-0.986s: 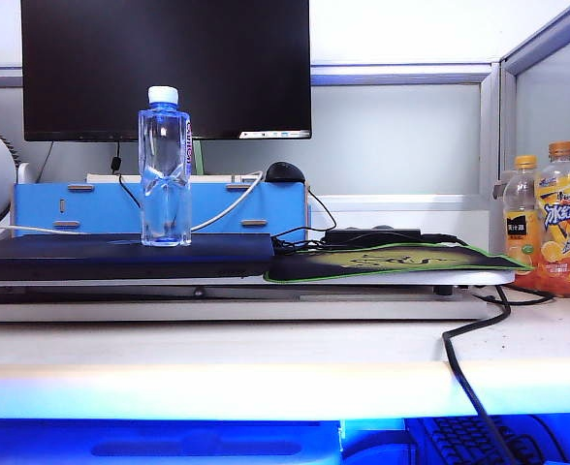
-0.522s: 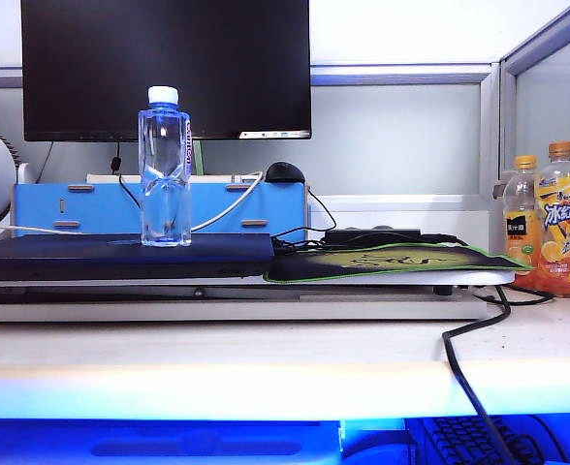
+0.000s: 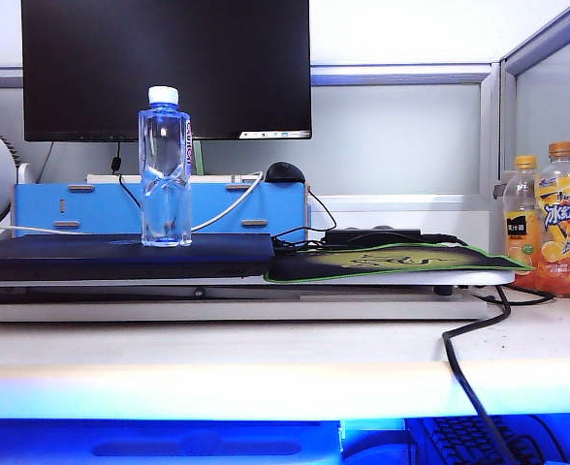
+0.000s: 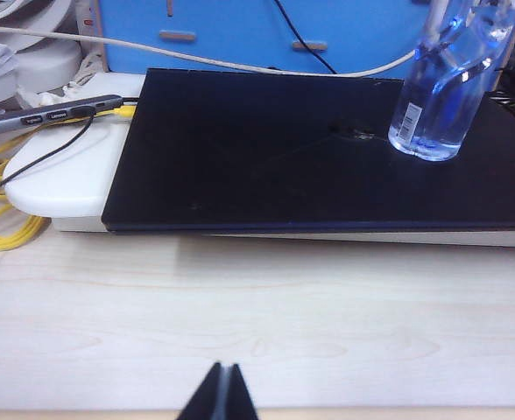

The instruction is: Pick up the mineral water bottle and place it on the laptop.

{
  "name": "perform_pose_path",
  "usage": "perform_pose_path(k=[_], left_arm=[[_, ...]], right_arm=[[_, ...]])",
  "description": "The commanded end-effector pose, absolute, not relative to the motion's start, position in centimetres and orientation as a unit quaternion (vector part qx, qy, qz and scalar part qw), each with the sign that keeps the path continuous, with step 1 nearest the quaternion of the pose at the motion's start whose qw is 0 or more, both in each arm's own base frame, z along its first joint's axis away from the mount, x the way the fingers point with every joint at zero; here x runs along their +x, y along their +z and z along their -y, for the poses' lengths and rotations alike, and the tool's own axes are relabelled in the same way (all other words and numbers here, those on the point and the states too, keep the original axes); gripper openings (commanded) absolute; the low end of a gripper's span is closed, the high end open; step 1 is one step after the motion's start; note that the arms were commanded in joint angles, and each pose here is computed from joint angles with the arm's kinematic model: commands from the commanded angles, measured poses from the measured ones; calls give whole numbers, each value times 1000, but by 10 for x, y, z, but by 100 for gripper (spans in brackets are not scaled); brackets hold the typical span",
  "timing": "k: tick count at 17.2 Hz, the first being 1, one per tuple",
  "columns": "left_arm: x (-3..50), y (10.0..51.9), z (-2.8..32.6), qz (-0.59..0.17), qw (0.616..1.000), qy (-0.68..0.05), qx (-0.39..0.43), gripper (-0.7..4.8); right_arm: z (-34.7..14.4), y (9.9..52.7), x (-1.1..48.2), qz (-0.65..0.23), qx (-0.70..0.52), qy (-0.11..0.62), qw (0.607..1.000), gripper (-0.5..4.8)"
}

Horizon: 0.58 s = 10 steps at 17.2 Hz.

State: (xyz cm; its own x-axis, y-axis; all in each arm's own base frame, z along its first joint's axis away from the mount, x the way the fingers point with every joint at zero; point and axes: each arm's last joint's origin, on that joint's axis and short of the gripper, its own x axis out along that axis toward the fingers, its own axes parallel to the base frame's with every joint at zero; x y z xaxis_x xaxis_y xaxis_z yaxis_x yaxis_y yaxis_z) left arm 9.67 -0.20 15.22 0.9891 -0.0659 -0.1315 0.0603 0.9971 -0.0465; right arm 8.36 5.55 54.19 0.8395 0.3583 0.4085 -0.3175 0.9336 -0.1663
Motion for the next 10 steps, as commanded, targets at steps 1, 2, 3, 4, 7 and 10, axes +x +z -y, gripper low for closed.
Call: perform_pose_path(k=[1,2,3,4,7,10], left_arm=[[97,154,2,-61,997,-33,-21,-2],[97,154,2,-61,997,-33,-21,-2],[97,154,2,-61,997,-33,-21,-2],[97,154,2,-61,997,-33,-21,-2],[97,154,2,-61,997,-33,-21,-2],[97,154,2,-61,997,-33,-21,-2]], right_arm=[[-62,533,92,232,-41,173,956,337],[-65,528,96,225,-45,174,958,337],[-68,518,100,216,-49,173,960,337],[-69,511,102,217,-49,171,960,337],[-68,486,104,225,-45,161,960,337],[-60,452,102,216,-49,134,966,337]])
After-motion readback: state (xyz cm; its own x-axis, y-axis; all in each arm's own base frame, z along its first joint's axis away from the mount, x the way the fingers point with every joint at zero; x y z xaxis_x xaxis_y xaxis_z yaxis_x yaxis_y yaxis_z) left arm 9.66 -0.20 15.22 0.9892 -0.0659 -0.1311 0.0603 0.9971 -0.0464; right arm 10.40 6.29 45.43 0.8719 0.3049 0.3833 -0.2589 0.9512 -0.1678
